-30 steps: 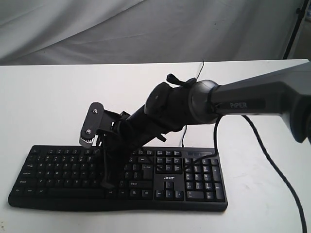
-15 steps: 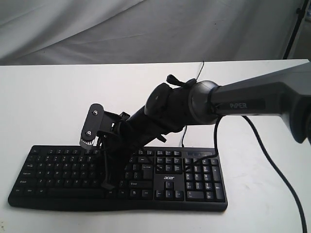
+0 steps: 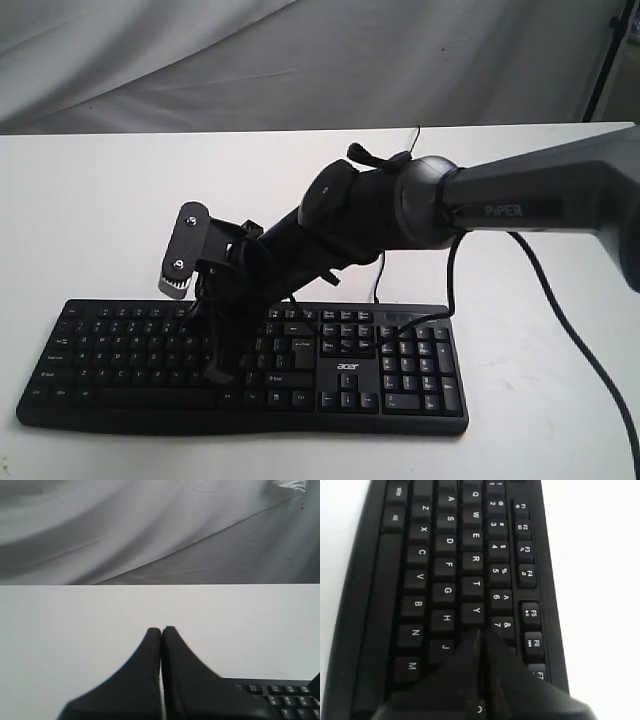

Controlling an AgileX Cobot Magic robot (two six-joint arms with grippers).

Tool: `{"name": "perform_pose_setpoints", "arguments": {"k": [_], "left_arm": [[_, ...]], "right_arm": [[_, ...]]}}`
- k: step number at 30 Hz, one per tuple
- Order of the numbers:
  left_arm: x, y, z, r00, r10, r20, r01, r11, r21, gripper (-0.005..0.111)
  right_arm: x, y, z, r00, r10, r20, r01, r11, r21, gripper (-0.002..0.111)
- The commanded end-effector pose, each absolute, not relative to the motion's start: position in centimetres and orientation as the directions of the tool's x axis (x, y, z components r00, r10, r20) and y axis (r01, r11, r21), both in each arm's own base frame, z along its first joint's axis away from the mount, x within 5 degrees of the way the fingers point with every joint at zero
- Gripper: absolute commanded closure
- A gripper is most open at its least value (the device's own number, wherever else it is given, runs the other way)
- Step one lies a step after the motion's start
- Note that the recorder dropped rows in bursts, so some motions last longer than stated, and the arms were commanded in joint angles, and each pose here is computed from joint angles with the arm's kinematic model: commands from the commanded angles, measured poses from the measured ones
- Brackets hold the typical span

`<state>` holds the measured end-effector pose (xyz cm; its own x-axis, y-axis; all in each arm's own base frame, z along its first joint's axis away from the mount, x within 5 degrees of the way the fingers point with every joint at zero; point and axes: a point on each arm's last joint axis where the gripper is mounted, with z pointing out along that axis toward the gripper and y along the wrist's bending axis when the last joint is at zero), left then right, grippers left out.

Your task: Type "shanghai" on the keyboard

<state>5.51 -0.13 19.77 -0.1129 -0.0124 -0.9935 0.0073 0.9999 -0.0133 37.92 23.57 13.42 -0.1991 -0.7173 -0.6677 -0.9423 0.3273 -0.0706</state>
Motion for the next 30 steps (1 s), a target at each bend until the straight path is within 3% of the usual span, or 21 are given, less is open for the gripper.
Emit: {"name": "perform_pose_setpoints", "arguments": {"k": [1,8,16,25,30], "left_arm": [[5.5,-0.2,19.8,-0.114,-0.017,-0.993,0.011,1.0,-0.019,0.106],[5.5,-0.2,19.8,-0.114,-0.017,-0.993,0.011,1.0,-0.019,0.106],[5.5,-0.2,19.8,-0.114,-0.017,-0.993,0.011,1.0,-0.019,0.106],[5.5,-0.2,19.8,-0.114,-0.017,-0.993,0.011,1.0,-0.019,0.106],[5.5,-0.2,19.8,-0.114,-0.017,-0.993,0.011,1.0,-0.019,0.106]], "right_arm": [[37.6,23.6,13.8,-0.182,-0.722,-0.668,-0.951,0.302,-0.068,0.108],[37.2,23.0,13.9,-0.228,-0.762,-0.607,-0.947,0.317,-0.042,0.108],[35.6,21.2,17.4,-0.221,-0.732,-0.644,-0.897,0.412,-0.16,0.108],[31.1,18.5,25.2,-0.194,-0.61,-0.768,-0.812,0.54,-0.224,0.108],[27.8,15.6,30.8,-0.136,-0.47,-0.872,-0.664,0.697,-0.272,0.108]]}}
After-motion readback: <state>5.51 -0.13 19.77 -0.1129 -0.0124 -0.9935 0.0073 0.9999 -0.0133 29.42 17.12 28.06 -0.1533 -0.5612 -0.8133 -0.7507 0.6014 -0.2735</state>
